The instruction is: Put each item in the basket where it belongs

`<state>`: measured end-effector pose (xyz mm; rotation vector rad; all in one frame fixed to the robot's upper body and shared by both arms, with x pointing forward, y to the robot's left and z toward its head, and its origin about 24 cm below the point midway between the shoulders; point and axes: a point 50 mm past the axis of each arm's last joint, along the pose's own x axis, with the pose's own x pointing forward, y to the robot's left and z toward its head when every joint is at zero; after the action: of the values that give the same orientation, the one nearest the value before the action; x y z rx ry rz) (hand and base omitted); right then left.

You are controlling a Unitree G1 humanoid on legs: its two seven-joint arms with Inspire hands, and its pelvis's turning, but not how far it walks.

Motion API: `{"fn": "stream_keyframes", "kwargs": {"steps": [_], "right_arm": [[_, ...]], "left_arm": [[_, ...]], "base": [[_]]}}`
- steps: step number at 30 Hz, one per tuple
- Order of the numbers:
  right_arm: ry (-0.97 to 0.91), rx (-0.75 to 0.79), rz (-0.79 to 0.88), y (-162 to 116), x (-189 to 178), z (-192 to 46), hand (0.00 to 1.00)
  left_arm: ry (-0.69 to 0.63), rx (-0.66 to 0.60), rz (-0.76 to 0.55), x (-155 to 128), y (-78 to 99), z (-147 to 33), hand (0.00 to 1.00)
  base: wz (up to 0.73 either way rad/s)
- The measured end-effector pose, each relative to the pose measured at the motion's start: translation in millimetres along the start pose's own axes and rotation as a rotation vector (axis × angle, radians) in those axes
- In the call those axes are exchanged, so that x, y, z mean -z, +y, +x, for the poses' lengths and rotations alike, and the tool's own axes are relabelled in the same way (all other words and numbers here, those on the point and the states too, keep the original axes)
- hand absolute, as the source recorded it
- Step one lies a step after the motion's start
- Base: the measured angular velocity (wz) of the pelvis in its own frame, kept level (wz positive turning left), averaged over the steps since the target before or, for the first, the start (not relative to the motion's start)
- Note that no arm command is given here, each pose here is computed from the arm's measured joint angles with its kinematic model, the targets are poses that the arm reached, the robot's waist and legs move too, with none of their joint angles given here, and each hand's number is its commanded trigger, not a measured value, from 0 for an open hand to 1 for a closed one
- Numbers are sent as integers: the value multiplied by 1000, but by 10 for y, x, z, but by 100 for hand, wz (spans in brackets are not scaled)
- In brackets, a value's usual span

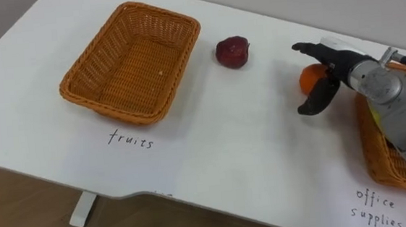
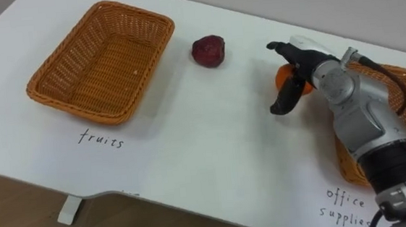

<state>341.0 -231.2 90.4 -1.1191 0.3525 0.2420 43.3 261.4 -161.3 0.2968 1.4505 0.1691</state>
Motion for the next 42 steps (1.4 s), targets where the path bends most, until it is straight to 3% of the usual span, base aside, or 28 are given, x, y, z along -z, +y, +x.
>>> {"fn": "stream_keyframes", "kwargs": {"steps": [18,42], "right_arm": [[85,-36,-5,35,143,71,0],[131,-4,85,-65,242,199,0]], "left_arm": [[-17,-29,22,-69,122,-1,0],[-38,-43,78,-125,92,-1,0]], "base": [[0],[-1]]}}
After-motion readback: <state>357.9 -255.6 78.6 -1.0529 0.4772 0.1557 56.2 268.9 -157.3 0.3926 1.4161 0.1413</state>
